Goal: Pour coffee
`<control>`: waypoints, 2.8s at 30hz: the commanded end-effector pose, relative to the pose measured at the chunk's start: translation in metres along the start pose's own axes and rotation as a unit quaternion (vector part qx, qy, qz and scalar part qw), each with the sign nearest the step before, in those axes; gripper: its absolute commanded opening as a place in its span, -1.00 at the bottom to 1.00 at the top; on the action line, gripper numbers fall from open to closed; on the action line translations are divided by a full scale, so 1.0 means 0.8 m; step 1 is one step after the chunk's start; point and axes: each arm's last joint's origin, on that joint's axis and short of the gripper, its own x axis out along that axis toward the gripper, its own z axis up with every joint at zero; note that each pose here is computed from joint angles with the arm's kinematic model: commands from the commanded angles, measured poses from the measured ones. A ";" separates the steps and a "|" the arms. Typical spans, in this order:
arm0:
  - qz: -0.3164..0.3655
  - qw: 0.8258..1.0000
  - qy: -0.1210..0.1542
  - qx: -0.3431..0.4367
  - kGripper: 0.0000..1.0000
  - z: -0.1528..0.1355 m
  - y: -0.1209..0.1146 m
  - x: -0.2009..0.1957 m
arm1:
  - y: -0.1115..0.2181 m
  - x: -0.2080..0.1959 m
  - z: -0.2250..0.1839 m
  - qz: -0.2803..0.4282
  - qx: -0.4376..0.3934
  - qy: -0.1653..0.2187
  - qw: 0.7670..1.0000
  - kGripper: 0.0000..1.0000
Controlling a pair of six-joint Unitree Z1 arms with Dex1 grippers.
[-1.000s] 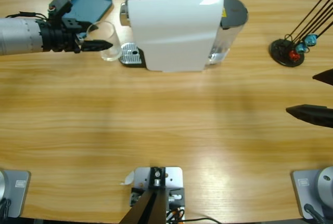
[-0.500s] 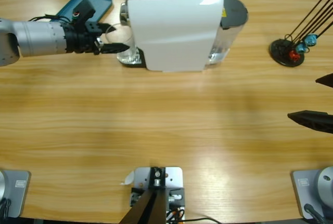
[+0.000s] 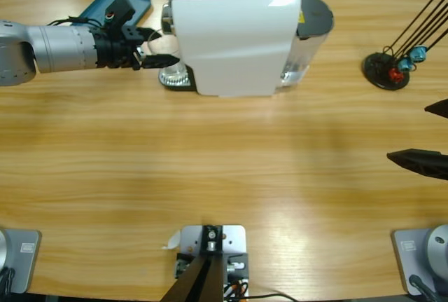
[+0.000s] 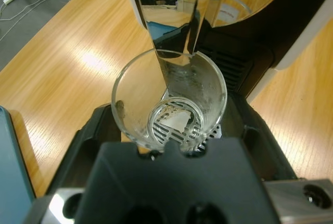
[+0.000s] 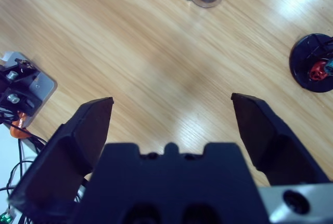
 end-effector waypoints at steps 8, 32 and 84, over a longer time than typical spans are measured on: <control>0.009 0.999 0.001 -0.035 1.00 -0.012 -0.012 0.004 | -0.001 0.002 0.004 -0.012 0.001 0.008 1.000 1.00; 0.118 0.986 0.020 -0.113 1.00 -0.009 -0.054 -0.139 | 0.002 -0.010 0.107 -0.062 0.004 -0.051 0.997 0.60; 0.065 0.983 0.135 -0.102 1.00 0.012 -0.062 -0.160 | -0.045 0.184 0.287 -0.086 0.015 0.015 0.996 -1.00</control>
